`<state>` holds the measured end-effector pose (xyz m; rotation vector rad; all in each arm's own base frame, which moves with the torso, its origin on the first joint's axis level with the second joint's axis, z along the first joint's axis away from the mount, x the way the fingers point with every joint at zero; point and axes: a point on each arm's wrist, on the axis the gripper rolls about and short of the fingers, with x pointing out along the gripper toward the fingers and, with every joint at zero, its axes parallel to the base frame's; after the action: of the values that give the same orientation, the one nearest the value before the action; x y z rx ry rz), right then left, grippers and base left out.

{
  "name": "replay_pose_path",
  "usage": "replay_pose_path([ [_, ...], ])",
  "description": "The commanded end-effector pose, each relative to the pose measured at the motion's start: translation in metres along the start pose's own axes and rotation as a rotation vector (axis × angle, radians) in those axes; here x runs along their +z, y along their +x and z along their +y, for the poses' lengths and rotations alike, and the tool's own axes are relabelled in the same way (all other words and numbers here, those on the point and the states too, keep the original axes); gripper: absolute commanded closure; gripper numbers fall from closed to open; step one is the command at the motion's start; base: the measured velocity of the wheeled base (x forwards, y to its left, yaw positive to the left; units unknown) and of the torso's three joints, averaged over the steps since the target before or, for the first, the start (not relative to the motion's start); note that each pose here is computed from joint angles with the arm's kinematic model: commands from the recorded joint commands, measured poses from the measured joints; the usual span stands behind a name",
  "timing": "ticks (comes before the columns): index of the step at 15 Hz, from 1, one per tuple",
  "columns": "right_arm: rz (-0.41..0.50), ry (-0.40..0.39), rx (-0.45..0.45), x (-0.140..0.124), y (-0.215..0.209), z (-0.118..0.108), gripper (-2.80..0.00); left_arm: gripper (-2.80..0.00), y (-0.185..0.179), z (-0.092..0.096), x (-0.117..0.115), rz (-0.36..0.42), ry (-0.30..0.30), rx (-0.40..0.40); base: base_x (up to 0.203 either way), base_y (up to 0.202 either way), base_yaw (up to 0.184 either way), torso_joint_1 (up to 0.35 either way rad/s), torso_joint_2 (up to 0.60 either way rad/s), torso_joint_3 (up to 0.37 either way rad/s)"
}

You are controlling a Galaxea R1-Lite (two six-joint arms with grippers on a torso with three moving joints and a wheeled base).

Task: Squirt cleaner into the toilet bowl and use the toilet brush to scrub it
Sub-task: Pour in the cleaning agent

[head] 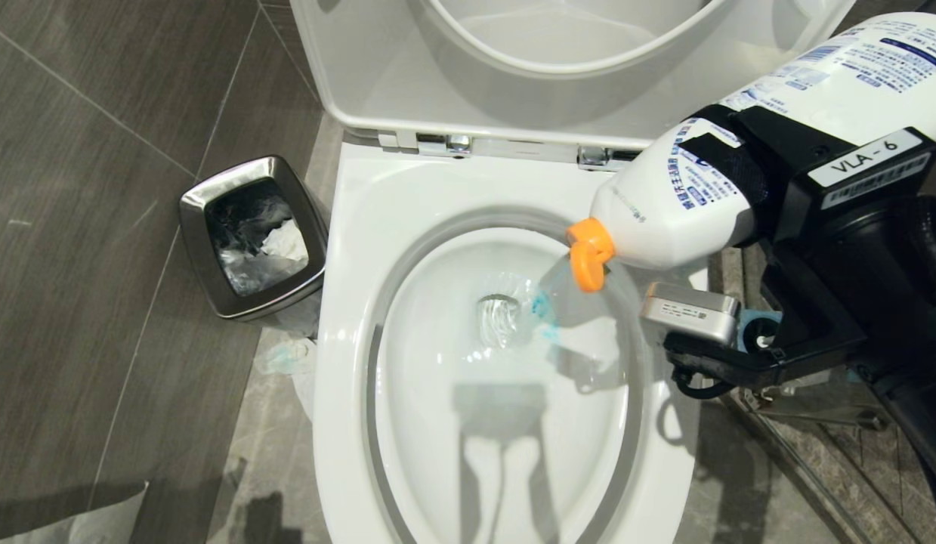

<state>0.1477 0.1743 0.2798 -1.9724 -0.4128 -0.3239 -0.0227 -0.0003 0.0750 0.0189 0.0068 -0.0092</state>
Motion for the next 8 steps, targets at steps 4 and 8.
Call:
replay_pose_path([
  [4,-0.004,0.056,-0.024,0.031,0.003,0.005,0.0,0.0,0.0,0.0,-0.001,0.002,0.0,0.0,0.0,0.0,0.0,0.0,0.0,0.0],
  [8,-0.002,0.081,-0.017,0.033,-0.001,-0.001,0.0,0.0,0.0,0.0,0.0,0.001,0.0,0.0,0.0,0.0,0.0,0.0,0.0,0.0],
])
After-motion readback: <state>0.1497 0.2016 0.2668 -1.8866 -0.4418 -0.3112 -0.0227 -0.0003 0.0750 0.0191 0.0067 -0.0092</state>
